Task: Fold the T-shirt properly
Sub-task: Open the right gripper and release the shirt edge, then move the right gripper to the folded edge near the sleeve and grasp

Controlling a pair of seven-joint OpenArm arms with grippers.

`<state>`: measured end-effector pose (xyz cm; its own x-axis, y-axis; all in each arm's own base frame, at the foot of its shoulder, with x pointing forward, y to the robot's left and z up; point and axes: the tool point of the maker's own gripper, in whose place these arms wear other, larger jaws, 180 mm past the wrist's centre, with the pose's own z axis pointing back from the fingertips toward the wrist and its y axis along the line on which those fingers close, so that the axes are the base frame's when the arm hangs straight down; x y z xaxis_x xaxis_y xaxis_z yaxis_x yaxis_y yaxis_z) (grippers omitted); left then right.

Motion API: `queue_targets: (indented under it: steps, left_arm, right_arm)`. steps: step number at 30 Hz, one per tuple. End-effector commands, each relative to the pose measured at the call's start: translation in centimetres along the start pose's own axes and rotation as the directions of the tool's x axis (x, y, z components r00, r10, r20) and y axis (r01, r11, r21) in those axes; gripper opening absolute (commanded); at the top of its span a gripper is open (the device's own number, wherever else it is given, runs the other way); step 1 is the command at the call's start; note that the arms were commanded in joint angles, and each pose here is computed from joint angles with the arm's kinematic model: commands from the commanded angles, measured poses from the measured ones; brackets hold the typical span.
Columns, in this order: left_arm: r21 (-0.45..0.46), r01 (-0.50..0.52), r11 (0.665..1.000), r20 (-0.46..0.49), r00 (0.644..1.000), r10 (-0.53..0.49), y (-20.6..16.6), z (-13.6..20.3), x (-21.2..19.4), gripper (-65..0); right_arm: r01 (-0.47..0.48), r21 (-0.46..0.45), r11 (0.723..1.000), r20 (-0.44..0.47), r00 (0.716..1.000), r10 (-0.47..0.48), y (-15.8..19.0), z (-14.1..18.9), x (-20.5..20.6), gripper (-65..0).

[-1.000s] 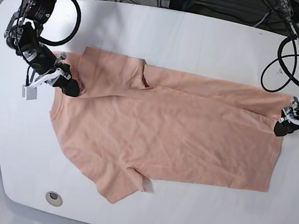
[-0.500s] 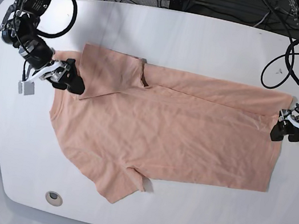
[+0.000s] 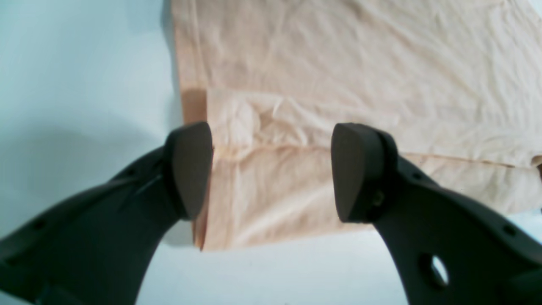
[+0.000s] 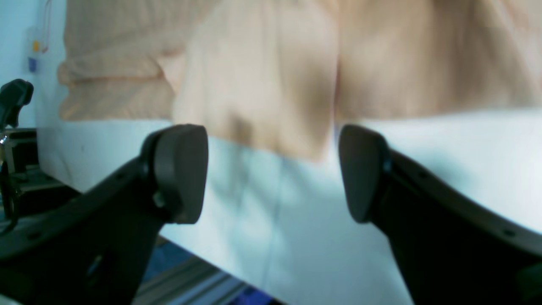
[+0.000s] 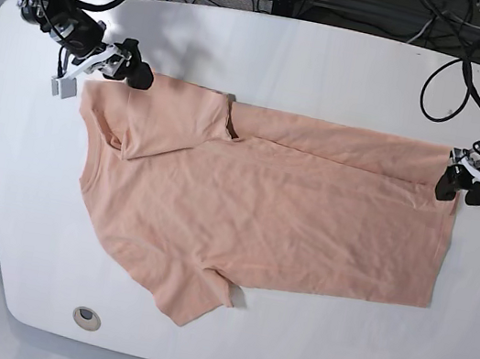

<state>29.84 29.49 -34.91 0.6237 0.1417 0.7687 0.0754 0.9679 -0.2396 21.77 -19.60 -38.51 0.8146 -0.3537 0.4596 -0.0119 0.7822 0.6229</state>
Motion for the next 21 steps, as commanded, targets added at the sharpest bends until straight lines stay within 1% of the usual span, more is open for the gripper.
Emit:
queue_targets:
  steps: [1, 5, 10, 16, 21]
  left_arm:
    - [-0.007, 0.019, 1.000, 0.057, 0.998, -0.018, 0.0, 0.4, 2.1, -23.0]
    - [-0.009, 0.018, 1.000, 0.057, 0.998, -0.018, -0.1, 0.3, 2.0, -23.0]
    - [-0.010, 0.020, 1.000, 0.057, 0.998, -0.019, -0.2, 0.3, 2.0, -23.0]
    - [-0.009, 0.019, 1.000, 0.056, 0.998, -0.018, -0.1, 0.4, 2.0, -23.0]
    - [-0.010, 0.017, 1.000, 0.053, 0.998, -0.017, -0.1, 0.3, 1.9, -23.0]
  right_arm:
    - [-0.022, 0.015, 1.000, 0.031, 0.999, 0.021, 0.4, 0.4, 1.0, -18.5]
    - [-0.002, 0.021, 1.000, 0.026, 1.000, 0.001, 0.5, 0.1, 0.3, -18.5]
    - [0.072, 0.005, 0.997, -0.002, 0.997, -0.072, -1.3, -0.4, -1.0, -18.5]
    - [0.079, 0.012, 0.997, 0.009, 0.997, -0.080, -1.4, -0.8, -0.4, -18.5]
    - [0.091, 0.043, 0.995, 0.021, 0.996, -0.092, -0.4, -1.6, -0.2, -18.5]
